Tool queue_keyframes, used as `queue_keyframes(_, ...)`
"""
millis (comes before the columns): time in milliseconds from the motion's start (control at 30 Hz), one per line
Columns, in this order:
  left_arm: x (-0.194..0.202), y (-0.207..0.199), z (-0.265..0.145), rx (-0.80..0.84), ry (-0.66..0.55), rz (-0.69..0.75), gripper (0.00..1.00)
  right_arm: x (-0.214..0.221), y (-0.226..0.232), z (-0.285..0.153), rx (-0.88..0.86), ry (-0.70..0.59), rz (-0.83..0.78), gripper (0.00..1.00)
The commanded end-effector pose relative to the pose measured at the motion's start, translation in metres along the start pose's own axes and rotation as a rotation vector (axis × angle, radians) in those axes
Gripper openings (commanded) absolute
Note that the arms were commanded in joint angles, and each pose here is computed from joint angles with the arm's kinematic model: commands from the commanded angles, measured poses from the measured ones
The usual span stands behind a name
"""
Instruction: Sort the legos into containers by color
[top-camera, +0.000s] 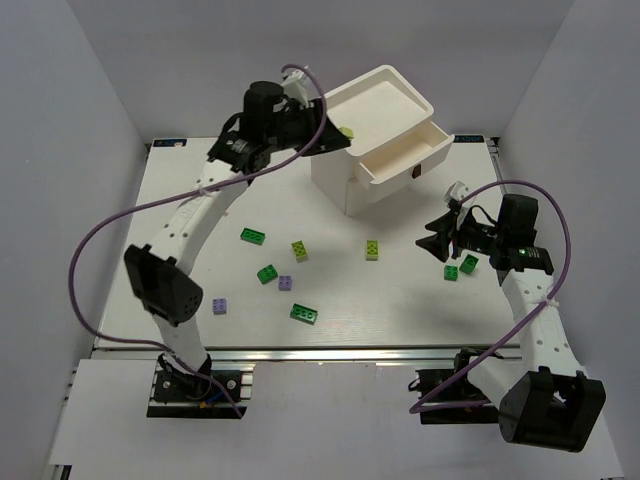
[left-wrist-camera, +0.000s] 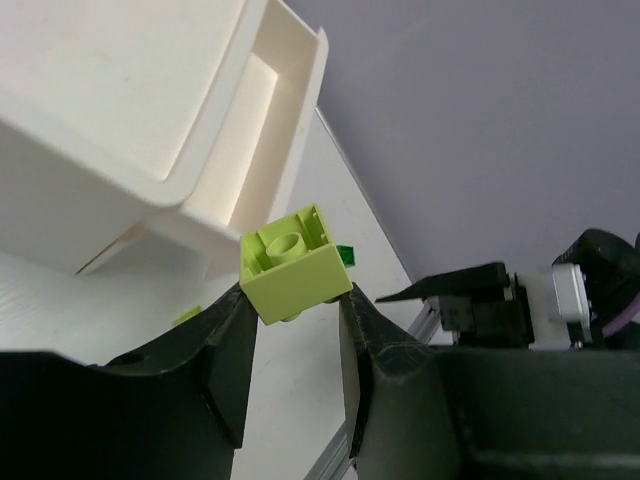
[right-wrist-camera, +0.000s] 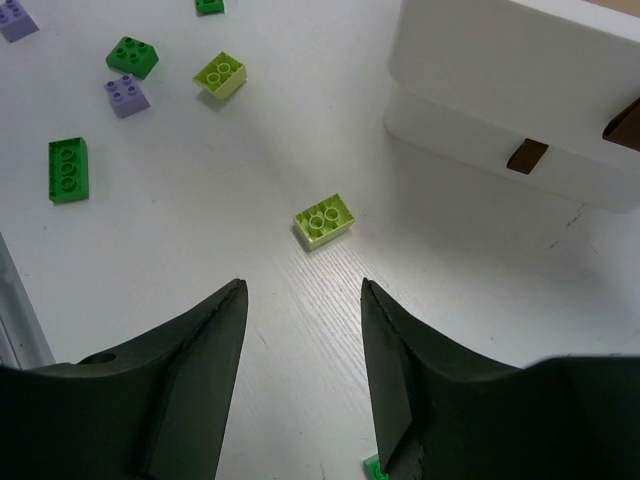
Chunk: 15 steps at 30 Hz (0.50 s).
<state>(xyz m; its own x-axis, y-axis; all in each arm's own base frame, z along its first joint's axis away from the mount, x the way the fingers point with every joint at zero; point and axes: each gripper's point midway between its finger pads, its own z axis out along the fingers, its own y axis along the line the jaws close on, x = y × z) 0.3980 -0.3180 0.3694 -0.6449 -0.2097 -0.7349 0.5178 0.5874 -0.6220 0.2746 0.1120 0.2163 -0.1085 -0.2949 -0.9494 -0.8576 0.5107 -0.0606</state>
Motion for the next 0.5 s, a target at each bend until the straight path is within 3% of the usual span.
queue_keyframes(0,0.007,-0.019,0.032,0.048,0.054,-0.02,0.14,-0.019,-0.005,-0.001,0.014,-0.039,-0.021,0.55)
queue_keyframes(133,0.0,-0.04,0.067,0.084,0.044,0.001,0.14,-0.022,-0.005,-0.003,0.027,-0.044,-0.024,0.56)
queue_keyframes(467,0.03,-0.026,0.118,0.042,0.059,-0.046,0.14,-0.02,0.001,-0.007,0.044,-0.049,-0.015,0.57)
